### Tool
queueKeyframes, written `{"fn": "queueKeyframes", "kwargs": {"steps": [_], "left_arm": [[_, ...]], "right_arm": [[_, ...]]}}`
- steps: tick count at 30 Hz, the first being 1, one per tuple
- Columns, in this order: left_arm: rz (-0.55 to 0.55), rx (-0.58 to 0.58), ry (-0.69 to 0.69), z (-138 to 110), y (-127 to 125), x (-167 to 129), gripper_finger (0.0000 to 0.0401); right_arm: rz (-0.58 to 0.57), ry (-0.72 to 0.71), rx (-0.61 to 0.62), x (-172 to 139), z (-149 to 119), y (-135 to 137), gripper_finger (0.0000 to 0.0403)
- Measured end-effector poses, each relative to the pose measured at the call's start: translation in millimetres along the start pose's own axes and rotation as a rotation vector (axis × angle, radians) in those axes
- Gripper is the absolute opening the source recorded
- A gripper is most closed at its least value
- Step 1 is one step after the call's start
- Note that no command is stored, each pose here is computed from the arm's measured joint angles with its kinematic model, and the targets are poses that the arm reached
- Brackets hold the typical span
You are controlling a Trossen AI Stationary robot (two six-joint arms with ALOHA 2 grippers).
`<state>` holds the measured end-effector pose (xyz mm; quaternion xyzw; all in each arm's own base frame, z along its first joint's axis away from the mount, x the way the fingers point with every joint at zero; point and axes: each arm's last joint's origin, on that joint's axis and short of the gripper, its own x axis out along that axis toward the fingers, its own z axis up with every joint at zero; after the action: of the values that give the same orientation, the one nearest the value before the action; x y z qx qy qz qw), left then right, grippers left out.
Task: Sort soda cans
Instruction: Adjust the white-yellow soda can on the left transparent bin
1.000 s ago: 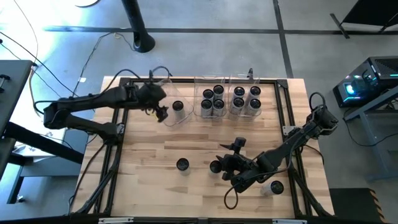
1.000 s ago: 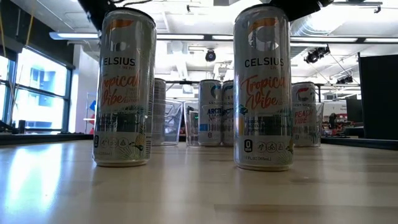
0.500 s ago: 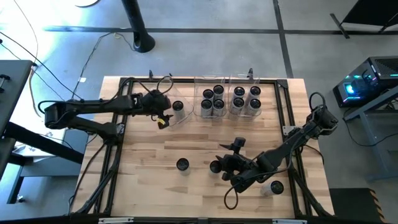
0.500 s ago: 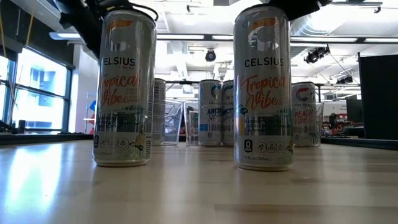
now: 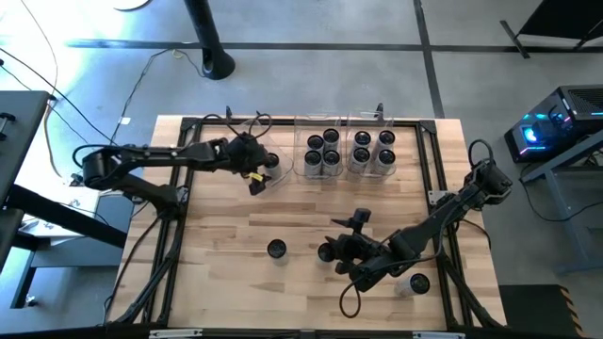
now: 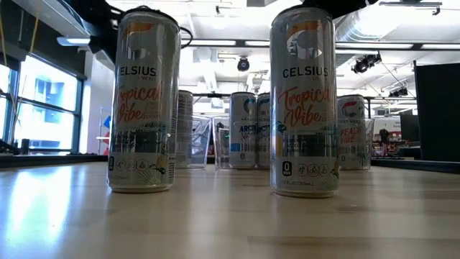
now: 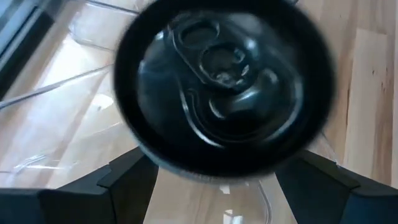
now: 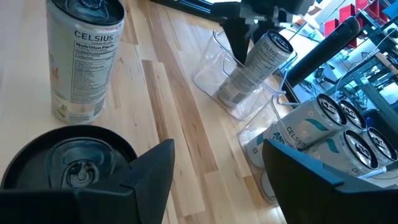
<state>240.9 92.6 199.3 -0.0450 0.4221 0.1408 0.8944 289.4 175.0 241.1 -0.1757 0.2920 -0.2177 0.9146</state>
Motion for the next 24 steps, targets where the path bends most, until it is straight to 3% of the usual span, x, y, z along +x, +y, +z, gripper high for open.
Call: {"fn": "queueKeyframes", "kwargs": {"steps": [10,24], "left_arm": [[-0.063,-0.032,0.041,-3.9,1.1,14.4,0.0334],[-0.048,0.013,-0.111,9.1,1.7,-11.8,0.0335]], "right_arm": [[0.022,0.006,0.002,0.0,0.0,0.7,0.0238],[0.023,0.004,0.006,0.0,0.4,0.8,0.0238]]}}
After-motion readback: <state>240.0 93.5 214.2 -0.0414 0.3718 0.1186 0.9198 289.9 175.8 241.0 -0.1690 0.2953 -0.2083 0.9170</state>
